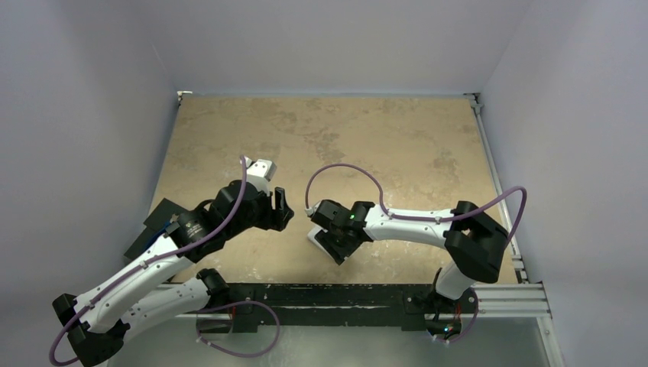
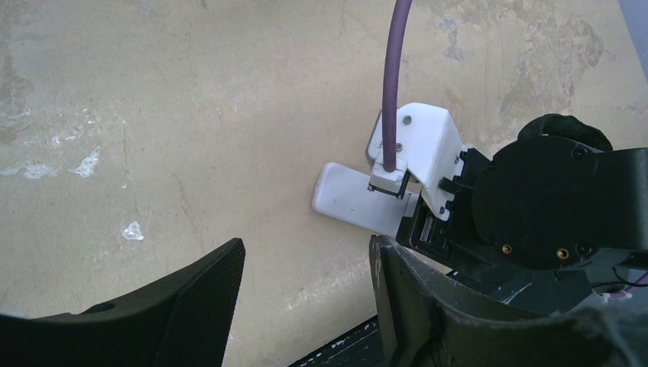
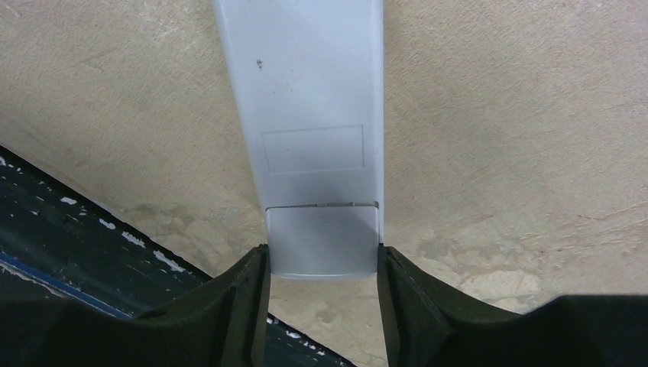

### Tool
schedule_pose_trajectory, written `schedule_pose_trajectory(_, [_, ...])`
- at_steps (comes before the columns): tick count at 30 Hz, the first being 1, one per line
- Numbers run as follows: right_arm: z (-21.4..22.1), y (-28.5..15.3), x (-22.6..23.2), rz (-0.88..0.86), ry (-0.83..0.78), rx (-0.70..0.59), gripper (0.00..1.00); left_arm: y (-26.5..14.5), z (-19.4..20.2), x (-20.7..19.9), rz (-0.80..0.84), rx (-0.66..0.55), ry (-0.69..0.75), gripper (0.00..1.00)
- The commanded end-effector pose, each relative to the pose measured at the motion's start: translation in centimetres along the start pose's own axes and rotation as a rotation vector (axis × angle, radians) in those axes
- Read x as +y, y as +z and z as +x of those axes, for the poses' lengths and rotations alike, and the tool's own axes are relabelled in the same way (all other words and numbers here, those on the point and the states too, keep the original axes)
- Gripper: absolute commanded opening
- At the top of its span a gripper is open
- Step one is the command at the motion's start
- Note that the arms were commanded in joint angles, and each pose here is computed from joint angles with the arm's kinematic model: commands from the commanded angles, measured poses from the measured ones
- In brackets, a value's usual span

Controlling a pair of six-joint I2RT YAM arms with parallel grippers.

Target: Load the batteries into the remote control

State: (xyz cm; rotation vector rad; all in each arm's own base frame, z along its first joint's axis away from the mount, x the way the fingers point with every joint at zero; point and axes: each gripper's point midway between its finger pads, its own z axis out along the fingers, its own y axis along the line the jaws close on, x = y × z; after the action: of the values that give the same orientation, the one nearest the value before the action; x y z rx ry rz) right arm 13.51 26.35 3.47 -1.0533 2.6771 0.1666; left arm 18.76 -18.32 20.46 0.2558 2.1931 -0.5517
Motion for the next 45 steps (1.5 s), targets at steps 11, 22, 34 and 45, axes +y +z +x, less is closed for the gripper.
schedule_pose_trajectory(11, [-0.6, 0.0, -0.5, 0.007, -0.002, -0.020, 0.27, -0.3, -1.1, -0.1, 0.002, -0.039, 0.003, 0.61])
schedule_pose_trajectory(22, [-1.4, 0.4, -0.4, 0.007, -0.040, -0.028, 0.28, -0.3, -1.2, -0.1, 0.003, -0.040, 0.004, 0.61])
schedule_pose_trajectory(34, [-2.1, 0.3, -0.9, 0.039, -0.065, -0.036, 0.30, -0.2, -1.1, -0.1, 0.003, -0.038, 0.003, 0.61])
schedule_pose_trajectory(45, [-2.5, 0.5, -0.9, 0.046, -0.070, -0.039, 0.38, -0.1, -1.1, -0.1, 0.002, -0.037, 0.003, 0.62])
